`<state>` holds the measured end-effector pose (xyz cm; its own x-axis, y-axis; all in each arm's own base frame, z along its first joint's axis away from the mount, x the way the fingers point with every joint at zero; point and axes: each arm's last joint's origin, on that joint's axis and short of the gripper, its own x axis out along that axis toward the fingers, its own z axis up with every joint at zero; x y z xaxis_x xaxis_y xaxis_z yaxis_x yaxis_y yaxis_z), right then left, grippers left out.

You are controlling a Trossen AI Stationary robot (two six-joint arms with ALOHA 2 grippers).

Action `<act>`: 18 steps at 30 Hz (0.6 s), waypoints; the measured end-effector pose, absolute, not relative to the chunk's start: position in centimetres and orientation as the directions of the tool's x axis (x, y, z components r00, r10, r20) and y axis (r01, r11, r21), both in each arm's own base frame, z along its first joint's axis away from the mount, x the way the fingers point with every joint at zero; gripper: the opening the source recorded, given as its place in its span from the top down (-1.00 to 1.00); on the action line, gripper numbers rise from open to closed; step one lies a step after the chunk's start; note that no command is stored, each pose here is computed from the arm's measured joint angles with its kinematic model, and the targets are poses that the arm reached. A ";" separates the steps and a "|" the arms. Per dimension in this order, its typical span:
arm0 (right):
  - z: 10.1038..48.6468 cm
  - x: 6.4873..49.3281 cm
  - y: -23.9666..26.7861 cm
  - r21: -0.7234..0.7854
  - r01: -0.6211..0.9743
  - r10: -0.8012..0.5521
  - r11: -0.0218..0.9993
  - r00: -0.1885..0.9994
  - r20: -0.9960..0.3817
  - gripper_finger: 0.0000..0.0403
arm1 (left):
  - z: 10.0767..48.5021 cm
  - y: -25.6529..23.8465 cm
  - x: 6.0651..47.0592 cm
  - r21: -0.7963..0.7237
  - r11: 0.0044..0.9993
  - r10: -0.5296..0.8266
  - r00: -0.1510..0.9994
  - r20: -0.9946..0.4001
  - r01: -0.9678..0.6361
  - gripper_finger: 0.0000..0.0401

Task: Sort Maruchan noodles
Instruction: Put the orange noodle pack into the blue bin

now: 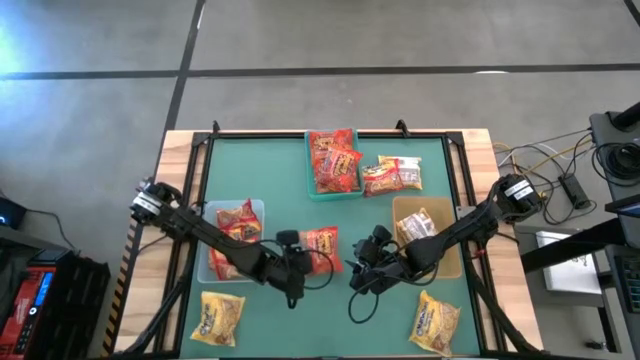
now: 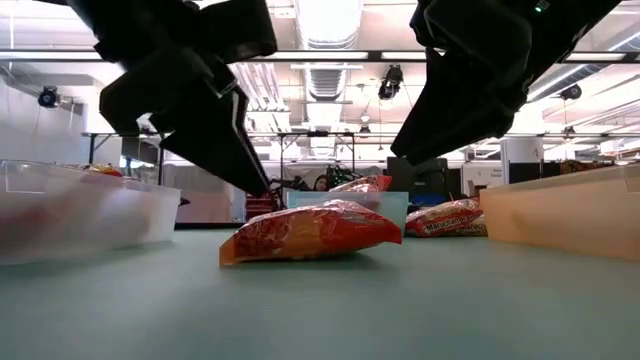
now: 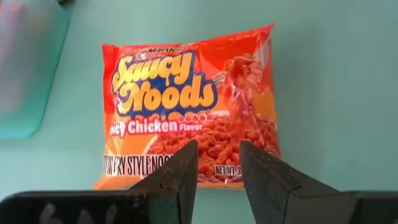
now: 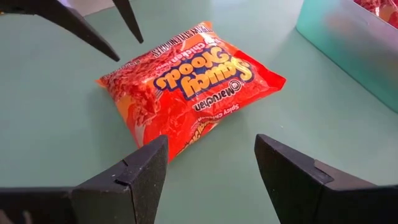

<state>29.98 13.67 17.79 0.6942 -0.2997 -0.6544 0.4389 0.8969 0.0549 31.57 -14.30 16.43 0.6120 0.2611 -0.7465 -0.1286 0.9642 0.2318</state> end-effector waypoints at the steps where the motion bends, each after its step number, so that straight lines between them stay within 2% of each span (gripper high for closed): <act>1: 17.8 30.0 13.7 0.056 0.439 -0.299 0.897 0.695 -0.654 -0.15 | 16.5 -14.2 31.7 0.235 0.964 0.260 0.616 -0.743 -0.124 0.49; 18: 17.8 30.0 13.7 0.059 0.438 -0.298 0.897 0.697 -0.652 -0.15 | 14.3 -13.0 32.3 0.232 0.969 0.237 0.566 -0.790 -0.082 0.49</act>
<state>30.01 13.69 17.82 0.6971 -0.2981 -0.6521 0.4384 0.8969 0.0587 32.32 -12.97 14.34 0.5658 0.2370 -0.7897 -0.0823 0.9692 0.2319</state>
